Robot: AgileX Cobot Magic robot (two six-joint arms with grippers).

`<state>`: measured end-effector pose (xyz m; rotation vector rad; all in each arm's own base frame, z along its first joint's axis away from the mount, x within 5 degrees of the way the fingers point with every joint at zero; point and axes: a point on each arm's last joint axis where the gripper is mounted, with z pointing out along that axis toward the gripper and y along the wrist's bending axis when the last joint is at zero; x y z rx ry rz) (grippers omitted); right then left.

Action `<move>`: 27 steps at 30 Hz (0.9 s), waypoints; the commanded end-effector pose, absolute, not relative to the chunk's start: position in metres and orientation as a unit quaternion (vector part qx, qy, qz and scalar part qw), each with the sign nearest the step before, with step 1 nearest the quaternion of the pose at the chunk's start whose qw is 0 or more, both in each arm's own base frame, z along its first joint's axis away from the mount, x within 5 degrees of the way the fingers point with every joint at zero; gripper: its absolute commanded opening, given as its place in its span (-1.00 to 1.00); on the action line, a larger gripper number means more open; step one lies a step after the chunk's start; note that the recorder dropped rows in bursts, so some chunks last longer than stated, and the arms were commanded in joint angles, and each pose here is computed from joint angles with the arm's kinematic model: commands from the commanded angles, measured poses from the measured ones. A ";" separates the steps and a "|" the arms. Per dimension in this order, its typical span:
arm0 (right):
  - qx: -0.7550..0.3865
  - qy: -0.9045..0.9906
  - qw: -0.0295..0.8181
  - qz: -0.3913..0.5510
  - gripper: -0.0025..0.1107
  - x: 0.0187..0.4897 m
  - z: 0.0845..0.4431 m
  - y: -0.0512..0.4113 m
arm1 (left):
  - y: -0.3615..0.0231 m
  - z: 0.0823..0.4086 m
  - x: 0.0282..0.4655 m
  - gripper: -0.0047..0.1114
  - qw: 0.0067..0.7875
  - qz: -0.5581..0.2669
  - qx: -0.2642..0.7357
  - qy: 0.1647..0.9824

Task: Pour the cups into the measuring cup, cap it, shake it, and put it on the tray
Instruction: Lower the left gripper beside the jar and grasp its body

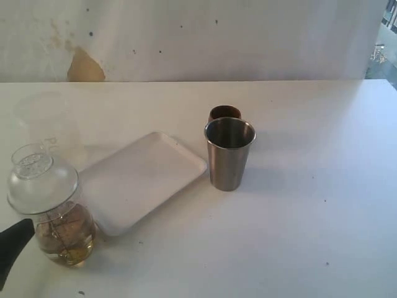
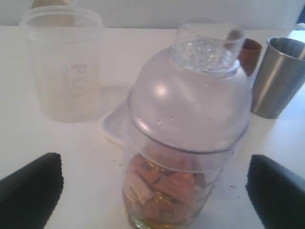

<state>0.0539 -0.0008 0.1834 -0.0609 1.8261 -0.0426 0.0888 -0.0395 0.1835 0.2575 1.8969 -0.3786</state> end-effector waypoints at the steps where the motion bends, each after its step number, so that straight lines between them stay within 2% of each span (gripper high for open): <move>1: -0.024 0.790 0.613 -0.017 -0.96 0.054 0.183 -0.001 | -0.049 0.194 0.087 0.89 0.591 -0.180 0.168 0.768; 15: -0.024 0.790 0.613 -0.017 -0.96 0.054 0.183 -0.001 | -0.051 0.202 0.087 0.89 0.640 -0.189 0.181 0.723; 22: -0.024 0.790 0.613 -0.017 -0.96 0.054 0.183 -0.001 | -0.050 0.191 0.085 0.89 0.598 -0.177 0.190 0.758; 27: -0.024 0.790 0.613 -0.017 -0.96 0.054 0.183 -0.001 | -0.050 0.193 0.086 0.89 0.603 -0.178 0.189 0.754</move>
